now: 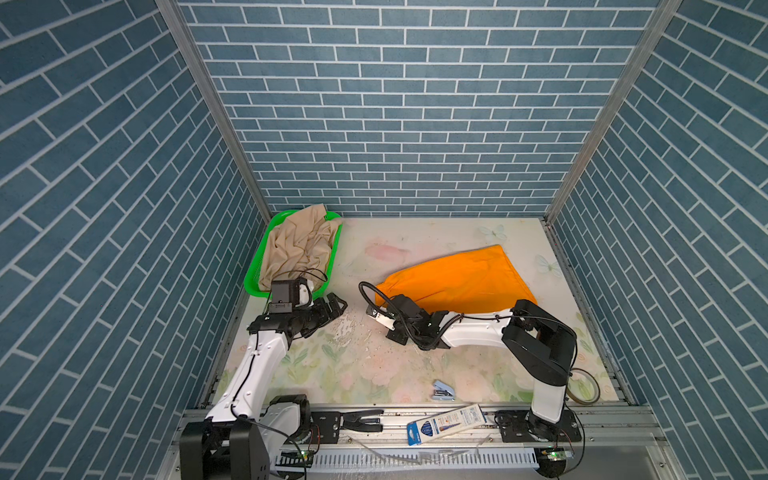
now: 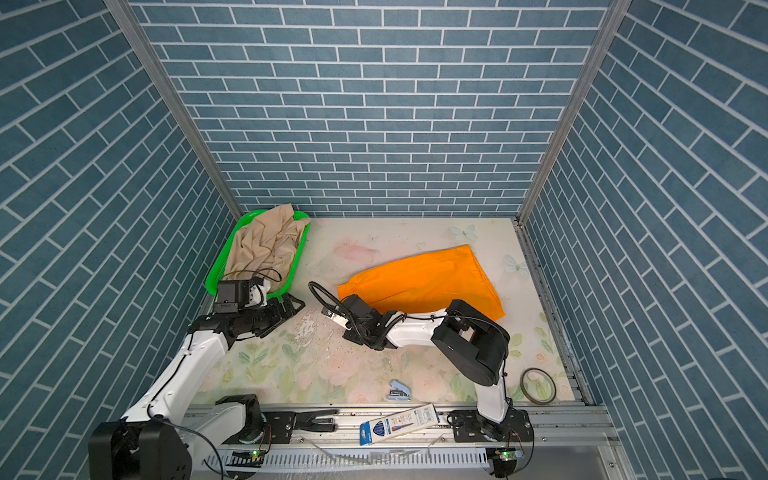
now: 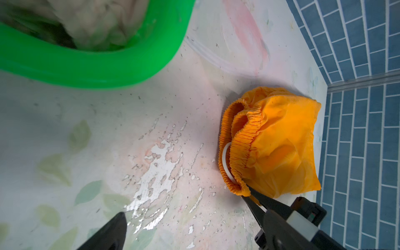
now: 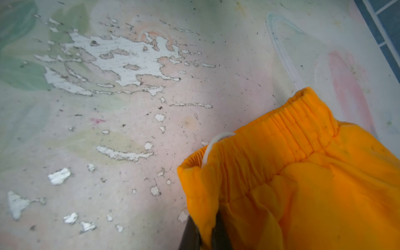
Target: Fold and stack the shorts
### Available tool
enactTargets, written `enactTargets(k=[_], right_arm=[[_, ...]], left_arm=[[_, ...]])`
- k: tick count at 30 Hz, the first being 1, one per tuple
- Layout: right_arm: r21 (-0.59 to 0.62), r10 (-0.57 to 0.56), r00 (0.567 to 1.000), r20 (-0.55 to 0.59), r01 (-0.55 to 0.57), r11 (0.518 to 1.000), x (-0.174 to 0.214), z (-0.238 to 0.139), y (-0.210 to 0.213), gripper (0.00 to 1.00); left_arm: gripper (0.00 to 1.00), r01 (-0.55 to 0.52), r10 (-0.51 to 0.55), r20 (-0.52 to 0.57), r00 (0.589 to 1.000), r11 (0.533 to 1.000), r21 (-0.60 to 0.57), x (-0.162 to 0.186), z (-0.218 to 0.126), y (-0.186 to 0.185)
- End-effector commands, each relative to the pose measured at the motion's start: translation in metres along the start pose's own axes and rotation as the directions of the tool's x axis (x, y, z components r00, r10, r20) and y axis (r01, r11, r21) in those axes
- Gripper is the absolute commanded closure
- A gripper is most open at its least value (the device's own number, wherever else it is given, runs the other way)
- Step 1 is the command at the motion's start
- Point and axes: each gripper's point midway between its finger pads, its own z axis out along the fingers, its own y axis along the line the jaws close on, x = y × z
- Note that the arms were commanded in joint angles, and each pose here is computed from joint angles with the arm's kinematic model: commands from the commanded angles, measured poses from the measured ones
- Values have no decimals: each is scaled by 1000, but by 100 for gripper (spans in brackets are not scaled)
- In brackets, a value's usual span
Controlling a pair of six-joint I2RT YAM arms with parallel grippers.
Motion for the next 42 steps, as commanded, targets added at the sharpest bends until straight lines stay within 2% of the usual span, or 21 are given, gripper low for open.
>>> enactTargets(k=[1,9,17,24,27,30,32,34,35,36,37,40,42], right_arm=[[-54,121,984,133,-115,992,-29,-16,0,100],[-83,170,968,183,-157,984,-34,-27,2,100],[-85,190,955,227,-175,981,-45,-31,-1,100],[-83,193,944,266,-177,981,-55,-35,-3,100],[-104,199,940,278,-176,979,-60,-37,0,100],[-119,203,940,274,-176,977,-58,-36,3,100],[-117,204,940,273,-178,977,-57,-36,3,100],[-110,210,939,272,-187,976,-56,-38,2,100],[-110,218,937,272,-195,975,-55,-39,1,97],[-106,226,934,276,-204,973,-53,-43,0,82],[-103,243,930,277,-222,970,-50,-49,-1,66],[-84,288,914,285,-276,957,-43,-77,-10,59],[-56,334,899,284,-332,942,-33,-100,-24,57]], left_arm=[[0,-31,27,28,999,989,145,-7,14,-33],[0,-24,34,-36,999,969,245,4,59,-51],[0,-6,34,-100,994,965,264,16,92,-59],[1,-45,81,-124,989,962,270,24,109,-72],[15,-68,110,-140,984,959,275,27,115,-77],[35,-87,133,-161,978,961,263,29,118,-79],[54,-109,154,-171,973,964,244,31,117,-79],[78,-126,169,-191,967,968,218,35,115,-75],[87,-136,177,-190,966,968,213,33,112,-77],[96,-147,187,-190,964,968,205,31,109,-80],[100,-159,198,-192,961,967,200,30,105,-83],[100,-204,239,-215,947,964,173,29,93,-88],[100,-236,265,-248,932,961,142,29,84,-88]])
